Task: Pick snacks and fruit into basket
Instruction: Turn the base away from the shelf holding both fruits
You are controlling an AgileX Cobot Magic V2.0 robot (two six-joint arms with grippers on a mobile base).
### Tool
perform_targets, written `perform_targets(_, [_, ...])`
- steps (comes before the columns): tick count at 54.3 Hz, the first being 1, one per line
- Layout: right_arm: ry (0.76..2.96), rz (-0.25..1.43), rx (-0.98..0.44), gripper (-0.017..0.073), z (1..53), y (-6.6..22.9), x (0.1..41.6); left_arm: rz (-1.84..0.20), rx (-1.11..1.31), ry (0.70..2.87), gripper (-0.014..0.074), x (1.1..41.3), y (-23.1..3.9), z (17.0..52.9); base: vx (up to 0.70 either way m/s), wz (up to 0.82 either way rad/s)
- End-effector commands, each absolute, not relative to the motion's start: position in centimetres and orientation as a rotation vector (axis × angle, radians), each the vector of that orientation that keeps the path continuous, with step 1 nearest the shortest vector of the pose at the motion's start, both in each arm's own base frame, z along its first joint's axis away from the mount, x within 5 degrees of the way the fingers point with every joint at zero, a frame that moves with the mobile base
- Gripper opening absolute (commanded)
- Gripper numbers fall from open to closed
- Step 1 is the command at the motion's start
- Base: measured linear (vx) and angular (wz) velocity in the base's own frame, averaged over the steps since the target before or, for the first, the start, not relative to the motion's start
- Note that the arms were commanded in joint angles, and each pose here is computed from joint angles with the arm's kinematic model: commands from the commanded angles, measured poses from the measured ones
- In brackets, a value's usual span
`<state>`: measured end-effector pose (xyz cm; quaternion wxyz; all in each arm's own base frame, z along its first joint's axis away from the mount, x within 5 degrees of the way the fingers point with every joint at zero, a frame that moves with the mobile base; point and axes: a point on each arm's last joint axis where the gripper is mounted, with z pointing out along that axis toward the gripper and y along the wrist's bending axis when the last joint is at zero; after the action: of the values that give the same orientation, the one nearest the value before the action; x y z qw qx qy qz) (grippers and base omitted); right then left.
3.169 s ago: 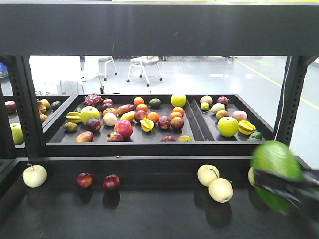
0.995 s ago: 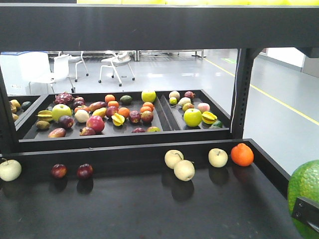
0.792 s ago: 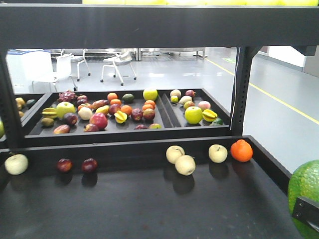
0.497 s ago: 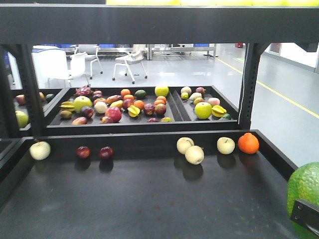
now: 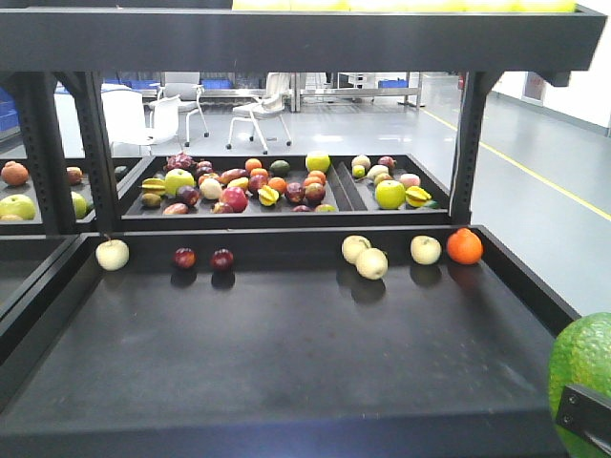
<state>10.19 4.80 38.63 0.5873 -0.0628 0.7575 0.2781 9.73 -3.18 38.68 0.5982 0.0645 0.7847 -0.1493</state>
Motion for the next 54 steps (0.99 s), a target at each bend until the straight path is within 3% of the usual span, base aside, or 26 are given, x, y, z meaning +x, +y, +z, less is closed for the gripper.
perform_targets(1, [1.683, 0.645, -0.099, -0.0008, 40.00, 4.49, 10.22, -0.369, 0.129, 1.709, -0.0009, 9.67, -3.15, 40.24, -0.39, -0.03])
perform_targets(31, [1.683, 0.645, -0.099, -0.0008, 40.00, 4.49, 10.22, -0.369, 0.129, 1.709, -0.0009, 9.67, -3.15, 40.24, -0.40, -0.09])
perform_targets(54, [1.683, 0.645, -0.099, -0.0008, 40.00, 4.49, 10.22, -0.369, 0.129, 1.709, -0.0009, 9.67, -3.15, 40.24, -0.39, -0.34])
